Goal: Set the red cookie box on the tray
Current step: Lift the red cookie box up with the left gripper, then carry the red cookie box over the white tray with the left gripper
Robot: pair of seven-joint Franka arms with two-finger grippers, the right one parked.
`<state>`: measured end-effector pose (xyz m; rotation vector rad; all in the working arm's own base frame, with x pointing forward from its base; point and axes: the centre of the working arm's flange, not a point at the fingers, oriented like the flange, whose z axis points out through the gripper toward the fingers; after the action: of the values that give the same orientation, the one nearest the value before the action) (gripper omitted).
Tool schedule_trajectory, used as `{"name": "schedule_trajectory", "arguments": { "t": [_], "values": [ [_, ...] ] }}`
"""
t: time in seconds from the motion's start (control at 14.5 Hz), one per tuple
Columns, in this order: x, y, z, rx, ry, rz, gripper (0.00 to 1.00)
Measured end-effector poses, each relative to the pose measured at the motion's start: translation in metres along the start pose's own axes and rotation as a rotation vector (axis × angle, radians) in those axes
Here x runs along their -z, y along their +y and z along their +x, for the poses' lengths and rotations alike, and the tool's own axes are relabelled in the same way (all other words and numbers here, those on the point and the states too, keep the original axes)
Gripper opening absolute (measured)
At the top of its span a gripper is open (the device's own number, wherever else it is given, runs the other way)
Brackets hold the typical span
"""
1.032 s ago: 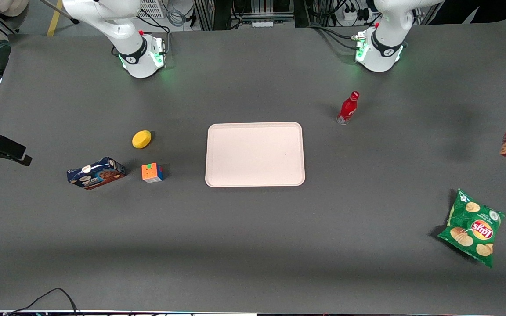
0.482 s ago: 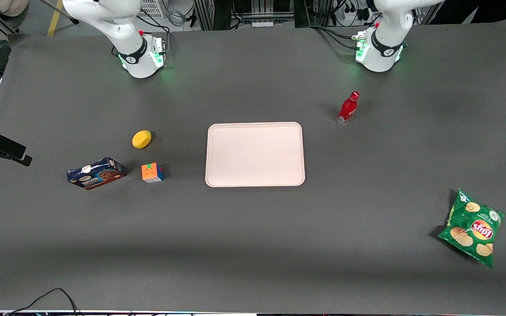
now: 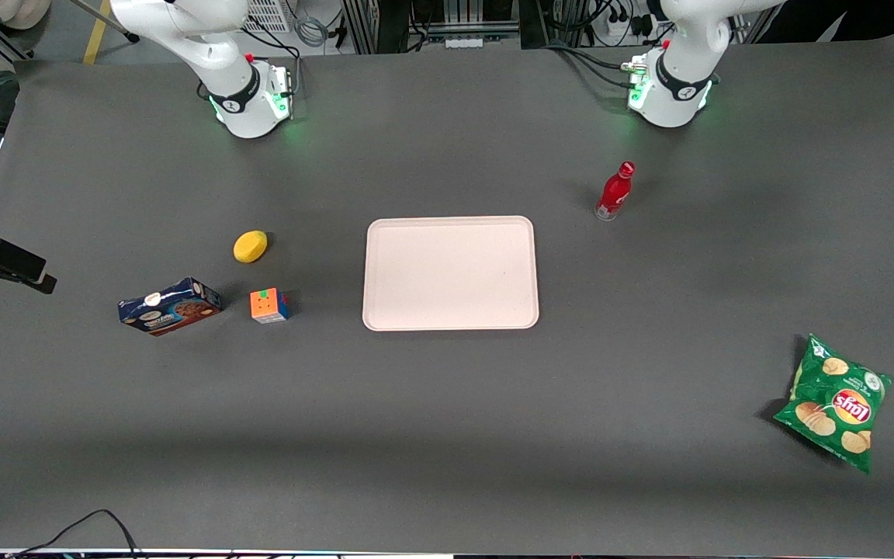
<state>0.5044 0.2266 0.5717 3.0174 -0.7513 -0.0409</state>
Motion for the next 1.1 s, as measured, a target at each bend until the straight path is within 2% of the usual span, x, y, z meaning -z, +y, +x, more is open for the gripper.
{"name": "schedule_trajectory", "arguments": {
  "t": [0.28,0.69,0.89,1.1],
  "values": [
    [0.011,0.087,0.080,0.112,-0.041,-0.011,0.14],
    [0.015,0.238,0.166,0.271,-0.067,0.017,0.14],
    [0.009,0.329,0.195,0.324,-0.074,0.033,0.14],
    [-0.004,0.395,0.210,0.360,-0.092,0.022,0.14]
  ]
}}
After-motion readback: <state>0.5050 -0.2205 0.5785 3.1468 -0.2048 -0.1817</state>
